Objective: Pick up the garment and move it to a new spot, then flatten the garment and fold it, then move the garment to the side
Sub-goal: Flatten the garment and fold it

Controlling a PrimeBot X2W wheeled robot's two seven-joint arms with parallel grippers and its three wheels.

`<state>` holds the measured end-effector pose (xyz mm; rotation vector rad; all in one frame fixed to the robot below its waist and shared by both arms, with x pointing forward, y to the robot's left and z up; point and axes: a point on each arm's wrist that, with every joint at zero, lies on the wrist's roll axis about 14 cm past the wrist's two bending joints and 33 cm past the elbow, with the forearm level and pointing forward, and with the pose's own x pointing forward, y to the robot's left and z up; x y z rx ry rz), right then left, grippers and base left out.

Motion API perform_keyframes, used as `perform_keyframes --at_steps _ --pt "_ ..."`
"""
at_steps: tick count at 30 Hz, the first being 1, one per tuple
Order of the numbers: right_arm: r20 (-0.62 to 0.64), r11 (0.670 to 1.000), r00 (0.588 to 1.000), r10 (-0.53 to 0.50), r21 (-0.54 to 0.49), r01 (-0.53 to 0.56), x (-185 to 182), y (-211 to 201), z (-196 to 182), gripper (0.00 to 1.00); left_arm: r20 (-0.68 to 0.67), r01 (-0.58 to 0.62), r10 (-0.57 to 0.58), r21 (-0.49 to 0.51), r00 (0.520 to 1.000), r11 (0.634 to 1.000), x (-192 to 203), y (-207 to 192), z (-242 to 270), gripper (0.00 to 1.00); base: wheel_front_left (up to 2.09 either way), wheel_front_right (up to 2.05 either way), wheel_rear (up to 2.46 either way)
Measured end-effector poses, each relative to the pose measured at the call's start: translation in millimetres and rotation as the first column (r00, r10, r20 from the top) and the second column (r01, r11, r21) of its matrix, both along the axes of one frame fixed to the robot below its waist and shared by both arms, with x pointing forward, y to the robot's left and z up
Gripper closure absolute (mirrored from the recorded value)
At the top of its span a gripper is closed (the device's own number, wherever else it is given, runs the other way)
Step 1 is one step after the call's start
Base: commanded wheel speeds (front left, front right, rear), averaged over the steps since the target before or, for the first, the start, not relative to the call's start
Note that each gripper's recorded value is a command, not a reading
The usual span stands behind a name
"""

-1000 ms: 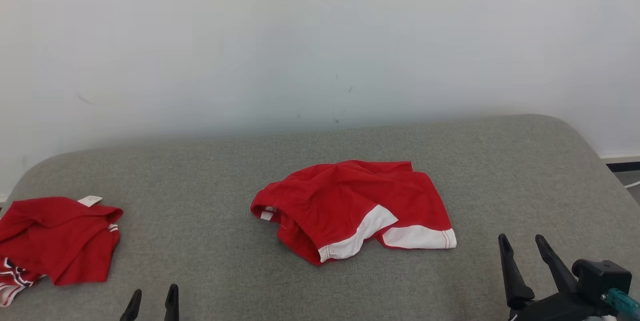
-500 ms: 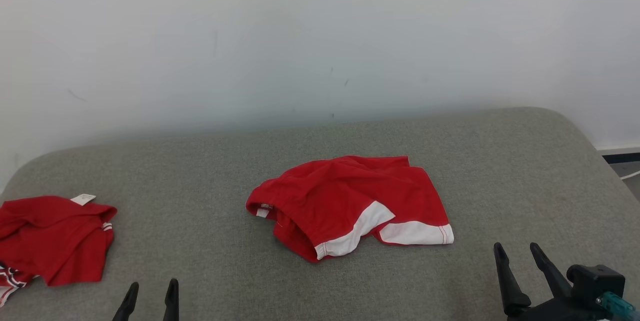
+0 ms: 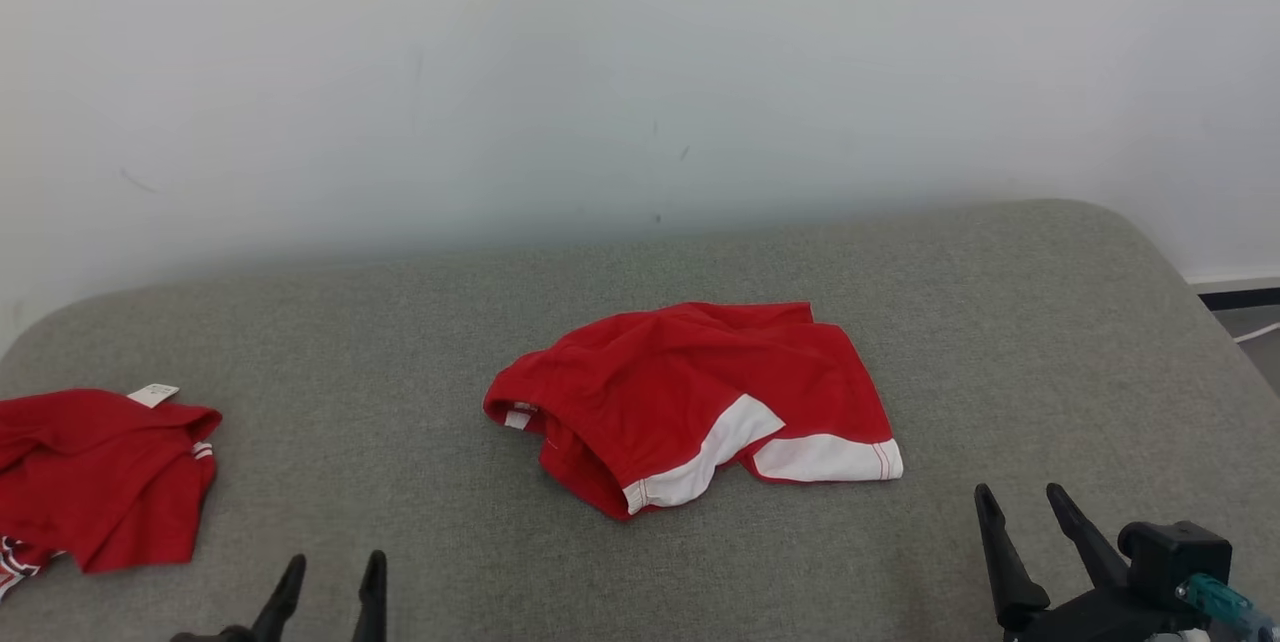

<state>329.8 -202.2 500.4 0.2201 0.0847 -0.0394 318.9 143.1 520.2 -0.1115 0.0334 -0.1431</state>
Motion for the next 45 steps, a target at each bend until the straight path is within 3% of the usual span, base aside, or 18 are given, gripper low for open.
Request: perform_keyframes --at_steps 5,12,18,33,40,45 --pt "-0.039 1.0 0.999 0.005 -0.007 -0.005 3 -2 -5 0.0 -0.125 0.108 -0.109 -0.016 0.986 0.994 -7 -33 -20 0.0 0.0 0.0 0.0" --pt "-0.146 0.995 0.986 0.08 -0.04 -0.087 22 6 -18 0.0 -0.269 0.31 -0.3 -0.004 0.915 0.951 7 -78 -41 0.0 0.0 0.0 0.0" --pt "-0.242 0.984 0.959 0.145 -0.063 -0.164 48 13 -28 0.0 -0.362 0.423 -0.413 -0.054 0.836 0.904 22 -121 -52 0.0 0.0 0.0 0.0" --pt "-0.476 0.971 0.858 0.192 -0.037 -0.237 92 22 -85 0.0 -0.524 0.472 -0.453 -0.106 0.722 0.875 70 -150 -92 0.0 0.0 0.0 0.0" --pt "-0.527 0.964 0.819 0.225 -0.004 -0.267 105 36 -104 0.0 -0.587 0.428 -0.418 -0.132 0.693 0.894 77 -140 -117 0.0 0.0 0.0 0.0" --pt "-0.535 0.964 0.814 0.226 0.001 -0.267 107 38 -107 0.0 -0.557 0.428 -0.437 -0.155 0.706 0.89 80 -145 -112 0.0 0.0 0.0 0.0"
